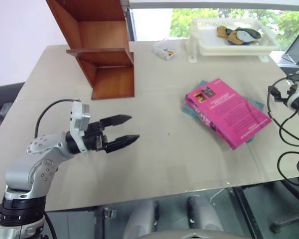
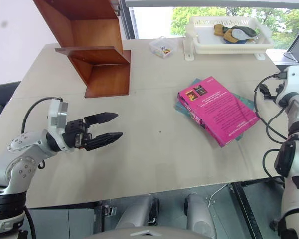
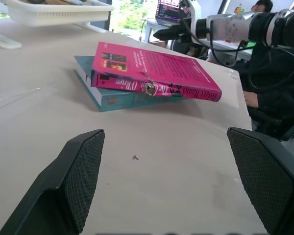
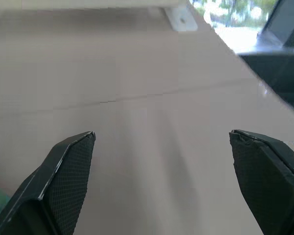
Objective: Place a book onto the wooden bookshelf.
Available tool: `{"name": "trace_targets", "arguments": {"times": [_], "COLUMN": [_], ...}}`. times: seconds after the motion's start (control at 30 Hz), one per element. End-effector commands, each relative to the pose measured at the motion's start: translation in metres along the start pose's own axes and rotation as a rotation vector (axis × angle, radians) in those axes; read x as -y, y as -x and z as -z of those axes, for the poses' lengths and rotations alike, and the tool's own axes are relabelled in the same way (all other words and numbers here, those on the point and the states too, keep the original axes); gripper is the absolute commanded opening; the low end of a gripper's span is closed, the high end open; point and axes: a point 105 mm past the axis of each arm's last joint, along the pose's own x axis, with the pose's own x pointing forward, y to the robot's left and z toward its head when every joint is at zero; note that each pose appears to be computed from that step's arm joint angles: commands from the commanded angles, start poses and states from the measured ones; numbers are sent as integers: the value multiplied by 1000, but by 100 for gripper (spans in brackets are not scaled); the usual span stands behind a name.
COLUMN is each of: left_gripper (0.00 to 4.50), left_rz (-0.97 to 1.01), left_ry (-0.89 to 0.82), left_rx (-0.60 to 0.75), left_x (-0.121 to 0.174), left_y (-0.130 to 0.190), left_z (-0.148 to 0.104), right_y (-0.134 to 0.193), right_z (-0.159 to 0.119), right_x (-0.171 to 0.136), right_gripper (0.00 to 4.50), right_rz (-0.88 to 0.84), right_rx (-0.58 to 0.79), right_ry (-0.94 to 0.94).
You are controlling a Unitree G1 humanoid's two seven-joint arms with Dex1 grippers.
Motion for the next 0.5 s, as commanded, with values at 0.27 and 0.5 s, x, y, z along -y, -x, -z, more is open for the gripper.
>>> {"name": "trace_targets", "arguments": {"times": [0.27,0.5], "left_gripper": [438,438], "left_rz": [-30,-77], "left_ry": [-69,-95], "left_rx": [16,-36], "left_x": [-1,-12], "left_y": [2,4], "left_z": [-7,1], "right_y": [2,4], "right_z": [7,22], "right_x": [-49,-69], "right_gripper": [450,450], "right_rz": [-347,-437], "right_rx": [-68,-171], "right_ry": [-325,-446]}}
